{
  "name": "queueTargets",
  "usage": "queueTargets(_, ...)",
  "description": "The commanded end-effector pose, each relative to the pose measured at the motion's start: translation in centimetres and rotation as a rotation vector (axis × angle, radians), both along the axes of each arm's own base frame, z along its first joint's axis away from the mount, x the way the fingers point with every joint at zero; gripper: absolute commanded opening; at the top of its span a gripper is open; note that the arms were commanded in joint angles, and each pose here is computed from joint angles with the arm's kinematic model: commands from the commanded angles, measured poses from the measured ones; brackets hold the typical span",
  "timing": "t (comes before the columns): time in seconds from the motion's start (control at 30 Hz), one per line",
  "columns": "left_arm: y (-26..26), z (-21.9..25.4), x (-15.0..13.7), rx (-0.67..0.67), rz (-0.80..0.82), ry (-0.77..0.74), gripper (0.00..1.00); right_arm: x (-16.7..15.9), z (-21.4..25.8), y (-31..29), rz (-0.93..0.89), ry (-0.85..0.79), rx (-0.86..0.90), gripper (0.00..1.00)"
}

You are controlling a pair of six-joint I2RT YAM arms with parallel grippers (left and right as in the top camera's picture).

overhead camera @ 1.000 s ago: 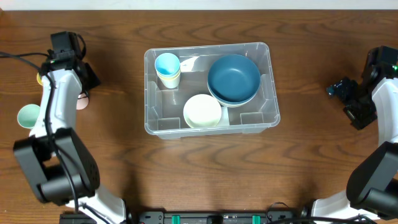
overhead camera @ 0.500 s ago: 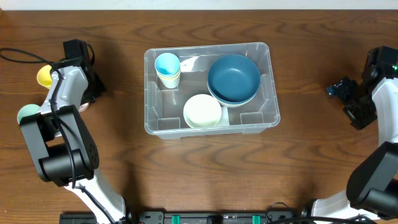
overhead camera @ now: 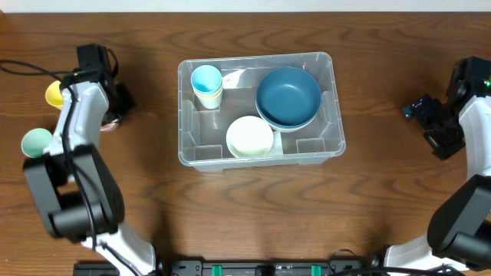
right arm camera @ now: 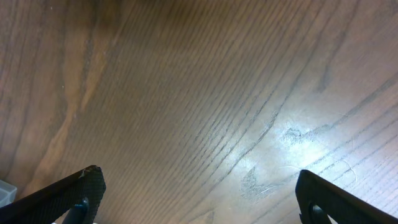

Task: Pack container
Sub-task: 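Move the left gripper to the pink cup and grip its rim, then lift the pink cup and carry it over the bin, then lower the pink cup into the bin beside the blue cup stack, release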

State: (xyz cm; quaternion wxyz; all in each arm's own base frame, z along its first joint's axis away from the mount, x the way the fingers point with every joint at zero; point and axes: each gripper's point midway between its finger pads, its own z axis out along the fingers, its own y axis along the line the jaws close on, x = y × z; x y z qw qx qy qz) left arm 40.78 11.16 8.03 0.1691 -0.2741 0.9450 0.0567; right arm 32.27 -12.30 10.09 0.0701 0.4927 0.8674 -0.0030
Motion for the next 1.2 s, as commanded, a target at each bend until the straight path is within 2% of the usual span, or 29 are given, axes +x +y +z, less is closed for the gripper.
queueTargets(0.0, -2.5, 6.9, 1.0, 0.005, -0.058, -0.176, 0.06, 0.0, 0.1, -0.2, -0.017, -0.005, -0.004, 0.99)
queueTargets(0.3, -12.5, 20.5, 0.1, 0.023, -0.313, -0.559, 0.06, 0.1, 0.2, -0.2, -0.017, -0.005, -0.004, 0.99)
queueTargets(0.5, -22.2, 24.0, -0.1, 0.017, -0.604, -0.708, 0.06, 0.1, 0.2, -0.2, -0.017, -0.005, -0.004, 0.99)
queueTargets(0.73, -30.9, 22.2, 0.8, 0.067, -0.891, -0.735, 0.06, 0.1, 0.2, -0.2, -0.017, -0.005, -0.004, 0.99)
queueTargets(0.87, -31.3, 19.3, 2.2, 0.131, -0.873, -0.671, 0.06, 0.1, 0.2, -0.2, -0.017, -0.005, -0.004, 0.99)
queueTargets(1.17, -31.9, 12.1, 3.3, 0.140, -0.902, -0.490, 0.06, 0.1, 0.2, -0.2, -0.017, -0.005, -0.004, 0.99)
